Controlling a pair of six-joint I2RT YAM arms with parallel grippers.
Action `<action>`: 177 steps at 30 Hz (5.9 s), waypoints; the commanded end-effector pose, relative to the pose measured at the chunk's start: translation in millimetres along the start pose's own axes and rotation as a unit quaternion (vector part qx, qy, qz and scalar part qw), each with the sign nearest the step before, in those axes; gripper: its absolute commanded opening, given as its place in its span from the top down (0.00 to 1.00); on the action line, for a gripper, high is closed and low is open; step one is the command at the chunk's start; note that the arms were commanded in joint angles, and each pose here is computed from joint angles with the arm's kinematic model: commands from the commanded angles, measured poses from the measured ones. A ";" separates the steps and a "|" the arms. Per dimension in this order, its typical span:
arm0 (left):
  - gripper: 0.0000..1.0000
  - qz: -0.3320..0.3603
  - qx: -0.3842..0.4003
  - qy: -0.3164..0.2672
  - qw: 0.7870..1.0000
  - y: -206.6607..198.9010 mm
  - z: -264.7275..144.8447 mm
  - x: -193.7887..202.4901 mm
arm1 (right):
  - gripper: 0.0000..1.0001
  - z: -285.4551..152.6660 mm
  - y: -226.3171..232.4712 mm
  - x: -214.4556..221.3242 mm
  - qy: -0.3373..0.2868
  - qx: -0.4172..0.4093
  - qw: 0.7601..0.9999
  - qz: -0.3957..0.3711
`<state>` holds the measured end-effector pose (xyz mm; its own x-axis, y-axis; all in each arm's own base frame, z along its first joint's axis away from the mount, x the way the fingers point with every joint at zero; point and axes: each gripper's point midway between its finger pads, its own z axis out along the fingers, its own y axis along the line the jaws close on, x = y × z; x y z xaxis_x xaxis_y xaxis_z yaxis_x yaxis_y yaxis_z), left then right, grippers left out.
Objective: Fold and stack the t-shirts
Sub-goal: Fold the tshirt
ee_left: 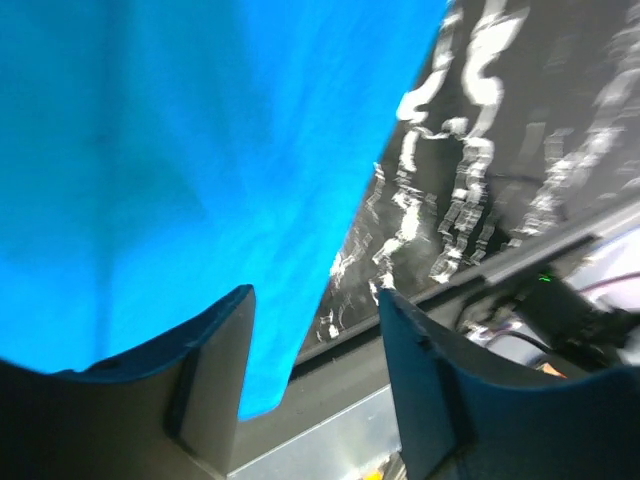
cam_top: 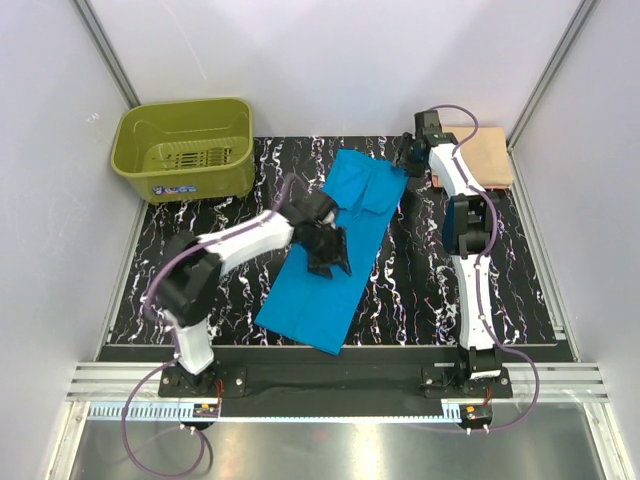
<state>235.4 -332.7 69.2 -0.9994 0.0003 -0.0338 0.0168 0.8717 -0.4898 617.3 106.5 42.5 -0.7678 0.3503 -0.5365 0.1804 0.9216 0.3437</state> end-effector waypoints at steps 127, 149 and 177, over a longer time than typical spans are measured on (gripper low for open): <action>0.88 -0.151 -0.061 0.007 0.987 174.9 -14.0 127.5 | 0.97 -270.6 -3.8 438.1 0.314 -0.056 0.944 0.083; 0.90 -0.077 0.018 -0.017 0.997 85.0 -48.5 78.4 | 1.00 -280.4 28.8 407.1 0.294 -0.089 0.948 0.083; 0.92 -0.105 0.089 -0.116 0.984 62.1 -58.3 -155.3 | 1.00 -164.5 49.7 189.2 0.213 -0.092 0.972 0.032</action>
<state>369.9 -239.8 75.7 -0.9458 -0.3155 -0.0766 -0.2152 0.7860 -0.5796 366.1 191.7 74.6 -0.9436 0.2978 -0.1448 0.1891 0.8435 0.5028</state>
